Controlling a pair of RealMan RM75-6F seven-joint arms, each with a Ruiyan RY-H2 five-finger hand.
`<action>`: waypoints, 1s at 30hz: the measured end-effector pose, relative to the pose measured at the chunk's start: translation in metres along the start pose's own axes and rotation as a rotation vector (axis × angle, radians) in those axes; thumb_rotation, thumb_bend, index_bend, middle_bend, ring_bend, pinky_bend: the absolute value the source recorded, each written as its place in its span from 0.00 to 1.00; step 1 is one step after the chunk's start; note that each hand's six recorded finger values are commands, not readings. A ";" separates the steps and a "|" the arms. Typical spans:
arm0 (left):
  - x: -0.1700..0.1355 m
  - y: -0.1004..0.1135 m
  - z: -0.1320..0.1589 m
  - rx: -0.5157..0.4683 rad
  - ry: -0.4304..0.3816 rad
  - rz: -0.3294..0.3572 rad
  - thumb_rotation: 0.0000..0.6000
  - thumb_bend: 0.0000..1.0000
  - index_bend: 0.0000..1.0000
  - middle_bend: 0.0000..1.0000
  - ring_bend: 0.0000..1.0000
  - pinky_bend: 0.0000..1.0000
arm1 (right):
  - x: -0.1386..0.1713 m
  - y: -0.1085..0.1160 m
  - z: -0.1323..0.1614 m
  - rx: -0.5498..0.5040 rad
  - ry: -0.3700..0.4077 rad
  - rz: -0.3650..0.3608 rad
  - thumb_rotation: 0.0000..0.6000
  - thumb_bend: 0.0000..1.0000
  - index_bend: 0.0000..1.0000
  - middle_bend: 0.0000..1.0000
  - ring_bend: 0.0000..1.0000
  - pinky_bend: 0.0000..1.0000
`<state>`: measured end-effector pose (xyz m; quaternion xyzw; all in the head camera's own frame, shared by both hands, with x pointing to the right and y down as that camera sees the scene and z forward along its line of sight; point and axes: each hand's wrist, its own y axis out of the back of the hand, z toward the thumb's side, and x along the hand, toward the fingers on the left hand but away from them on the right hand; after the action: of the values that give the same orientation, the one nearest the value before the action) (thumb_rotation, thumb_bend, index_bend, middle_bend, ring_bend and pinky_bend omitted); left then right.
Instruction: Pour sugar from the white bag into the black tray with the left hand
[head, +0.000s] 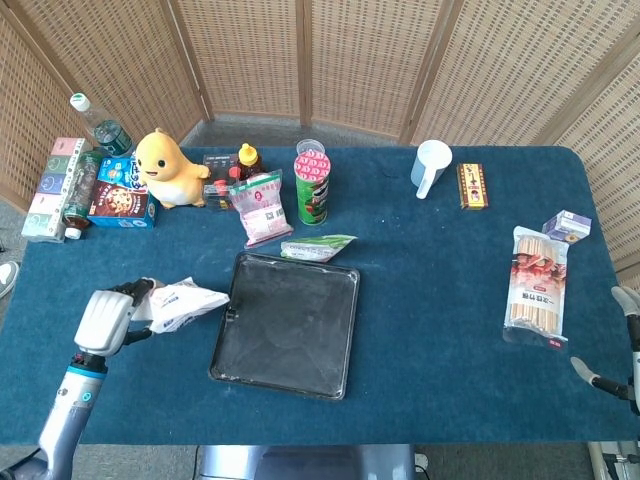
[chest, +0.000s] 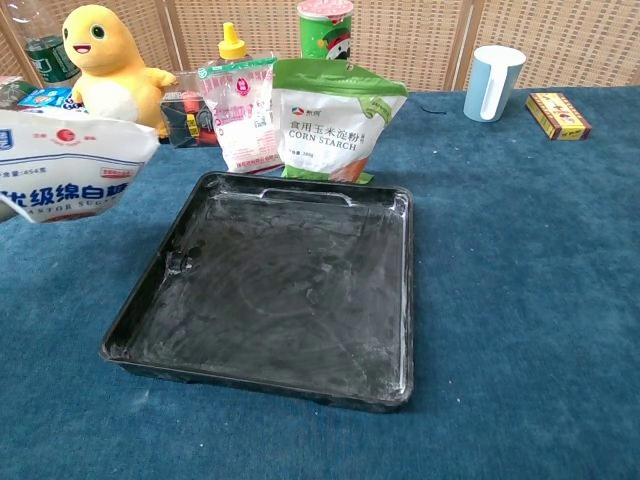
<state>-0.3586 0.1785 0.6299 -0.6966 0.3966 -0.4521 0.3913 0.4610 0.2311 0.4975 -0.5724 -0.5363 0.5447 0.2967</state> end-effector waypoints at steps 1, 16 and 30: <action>0.004 0.004 0.004 0.037 -0.024 0.003 1.00 0.44 0.60 0.47 0.55 0.63 | 0.000 0.000 0.000 0.000 0.000 0.000 1.00 0.02 0.00 0.00 0.00 0.02; 0.038 0.034 0.062 0.525 -0.328 0.006 1.00 0.43 0.60 0.47 0.55 0.63 | -0.001 0.001 -0.002 -0.007 -0.003 0.002 1.00 0.02 0.00 0.00 0.00 0.02; 0.042 0.033 0.092 0.877 -0.539 0.023 1.00 0.42 0.60 0.47 0.55 0.64 | -0.001 0.002 -0.003 -0.011 -0.006 -0.001 1.00 0.02 0.00 0.00 0.00 0.02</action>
<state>-0.2668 0.1454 0.5874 -0.5544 0.0624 -0.3758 0.7399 0.4647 0.2303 0.4969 -0.5722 -0.5403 0.5433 0.2925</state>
